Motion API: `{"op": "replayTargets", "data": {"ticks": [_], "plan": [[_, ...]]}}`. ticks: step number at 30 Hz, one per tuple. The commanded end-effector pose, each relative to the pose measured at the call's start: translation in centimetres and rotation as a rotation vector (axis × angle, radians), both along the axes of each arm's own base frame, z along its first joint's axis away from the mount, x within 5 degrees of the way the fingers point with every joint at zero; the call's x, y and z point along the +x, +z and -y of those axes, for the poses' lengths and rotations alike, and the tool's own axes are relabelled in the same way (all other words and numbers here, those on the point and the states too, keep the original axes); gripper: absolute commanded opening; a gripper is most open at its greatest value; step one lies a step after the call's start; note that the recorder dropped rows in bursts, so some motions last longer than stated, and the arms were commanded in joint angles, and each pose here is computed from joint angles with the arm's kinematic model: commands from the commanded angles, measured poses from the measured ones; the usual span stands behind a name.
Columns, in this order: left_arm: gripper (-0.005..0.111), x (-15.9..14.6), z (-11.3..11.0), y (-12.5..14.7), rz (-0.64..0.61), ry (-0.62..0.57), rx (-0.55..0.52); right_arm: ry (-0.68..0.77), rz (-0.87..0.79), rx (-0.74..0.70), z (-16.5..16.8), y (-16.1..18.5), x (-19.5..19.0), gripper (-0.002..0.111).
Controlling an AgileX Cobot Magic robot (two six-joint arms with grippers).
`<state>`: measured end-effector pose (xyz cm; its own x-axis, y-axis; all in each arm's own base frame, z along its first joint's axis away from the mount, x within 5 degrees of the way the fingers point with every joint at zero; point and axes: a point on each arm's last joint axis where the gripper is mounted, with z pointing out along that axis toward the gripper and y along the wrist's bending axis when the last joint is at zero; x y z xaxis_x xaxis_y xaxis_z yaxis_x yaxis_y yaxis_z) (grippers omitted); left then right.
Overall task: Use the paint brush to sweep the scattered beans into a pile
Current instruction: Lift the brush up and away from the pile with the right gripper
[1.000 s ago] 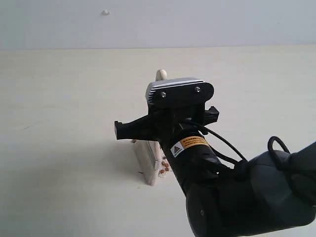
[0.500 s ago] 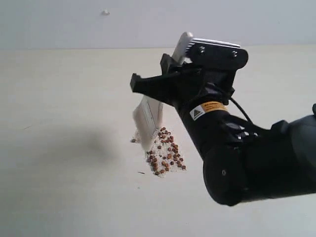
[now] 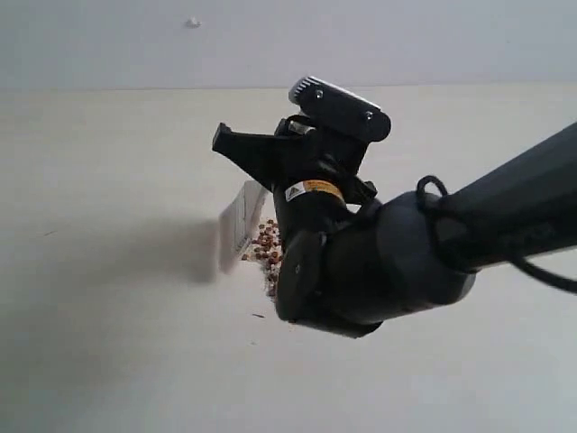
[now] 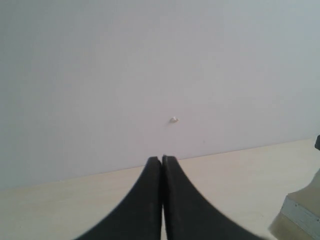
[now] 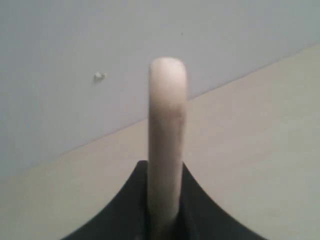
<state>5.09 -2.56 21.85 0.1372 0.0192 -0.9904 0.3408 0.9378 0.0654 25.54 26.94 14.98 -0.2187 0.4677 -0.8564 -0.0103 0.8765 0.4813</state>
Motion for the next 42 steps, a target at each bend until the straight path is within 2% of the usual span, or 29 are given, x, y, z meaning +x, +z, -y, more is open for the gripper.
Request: {"op": "replayTargets", "data": {"ticks": [1,8,24,32,39,42], "plan": [[0.000,-0.1,0.0,0.1,0.009,0.002,0.002,-0.034,0.092,-0.055,-0.8,-0.4,-1.0,0.000],[0.000,-0.1,0.0,0.1,0.009,0.002,0.002,-0.101,0.051,-0.081,-0.3,-1.8,-1.2,0.000],[0.000,-0.1,0.0,0.1,0.009,0.002,0.002,-0.194,0.013,-0.179,0.7,-1.7,-1.5,0.000],[0.000,-0.1,0.0,0.1,0.009,0.002,0.002,-0.073,0.109,-0.154,-0.6,0.7,-1.9,0.000],[0.000,-0.1,0.0,0.1,0.009,0.002,0.002,0.097,0.244,0.017,-2.1,3.9,-2.2,0.000],[0.000,-0.1,0.0,0.1,0.009,0.002,0.002,0.102,0.268,-0.010,-1.9,4.9,-2.3,0.000]]}}
